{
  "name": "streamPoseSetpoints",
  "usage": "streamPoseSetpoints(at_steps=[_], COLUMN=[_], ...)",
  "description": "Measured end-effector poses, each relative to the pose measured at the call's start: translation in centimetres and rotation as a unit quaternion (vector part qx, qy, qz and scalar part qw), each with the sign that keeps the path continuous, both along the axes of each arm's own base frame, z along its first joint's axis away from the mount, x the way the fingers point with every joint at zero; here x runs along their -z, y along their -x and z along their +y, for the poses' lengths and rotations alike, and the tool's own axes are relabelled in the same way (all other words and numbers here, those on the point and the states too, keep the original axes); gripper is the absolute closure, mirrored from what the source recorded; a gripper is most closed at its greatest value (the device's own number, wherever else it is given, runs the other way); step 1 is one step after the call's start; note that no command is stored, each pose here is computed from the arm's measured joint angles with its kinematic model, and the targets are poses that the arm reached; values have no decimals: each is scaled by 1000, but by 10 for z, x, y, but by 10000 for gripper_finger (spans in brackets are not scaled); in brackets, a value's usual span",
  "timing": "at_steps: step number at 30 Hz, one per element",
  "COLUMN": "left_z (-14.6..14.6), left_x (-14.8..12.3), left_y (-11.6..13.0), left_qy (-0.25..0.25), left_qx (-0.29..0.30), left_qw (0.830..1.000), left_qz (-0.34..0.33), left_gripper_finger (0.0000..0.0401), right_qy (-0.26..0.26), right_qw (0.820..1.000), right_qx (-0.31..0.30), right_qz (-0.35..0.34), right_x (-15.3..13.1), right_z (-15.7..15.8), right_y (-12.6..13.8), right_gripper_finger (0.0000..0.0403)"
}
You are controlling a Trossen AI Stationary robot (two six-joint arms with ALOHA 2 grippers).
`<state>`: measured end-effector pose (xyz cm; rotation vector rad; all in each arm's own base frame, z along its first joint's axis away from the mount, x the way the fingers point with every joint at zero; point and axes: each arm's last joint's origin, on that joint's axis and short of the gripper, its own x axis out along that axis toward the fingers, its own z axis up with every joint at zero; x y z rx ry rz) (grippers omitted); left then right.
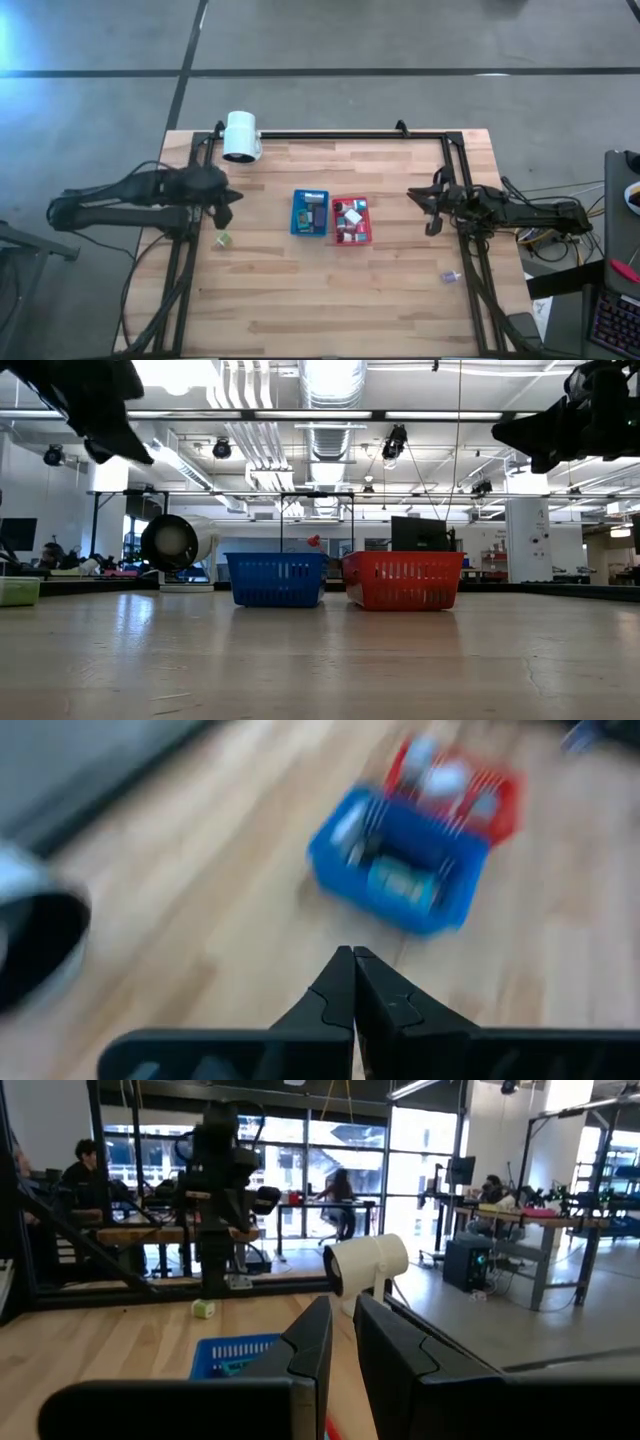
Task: Pick & Place Office items
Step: Put the green adaptor into the red bin
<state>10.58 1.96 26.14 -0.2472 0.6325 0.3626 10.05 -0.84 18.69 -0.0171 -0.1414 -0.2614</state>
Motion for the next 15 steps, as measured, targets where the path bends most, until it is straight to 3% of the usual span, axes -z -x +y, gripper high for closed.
streamPoseSetpoints(at_steps=[7, 15], left_z=[3, 0], left_x=[23, 53], left_y=[-19, -35], left_qy=[80, 149], left_qx=[-68, -85], left_qw=[976, 943], left_qz=[190, 284], left_gripper_finger=[388, 340], right_qy=[-5, 1], right_qw=[1000, 1000], right_qx=[-1, -3], right_qz=[14, -14], right_x=[2, -3], right_z=[0, 0], right_y=[-2, -2], right_gripper_finger=[360, 360])
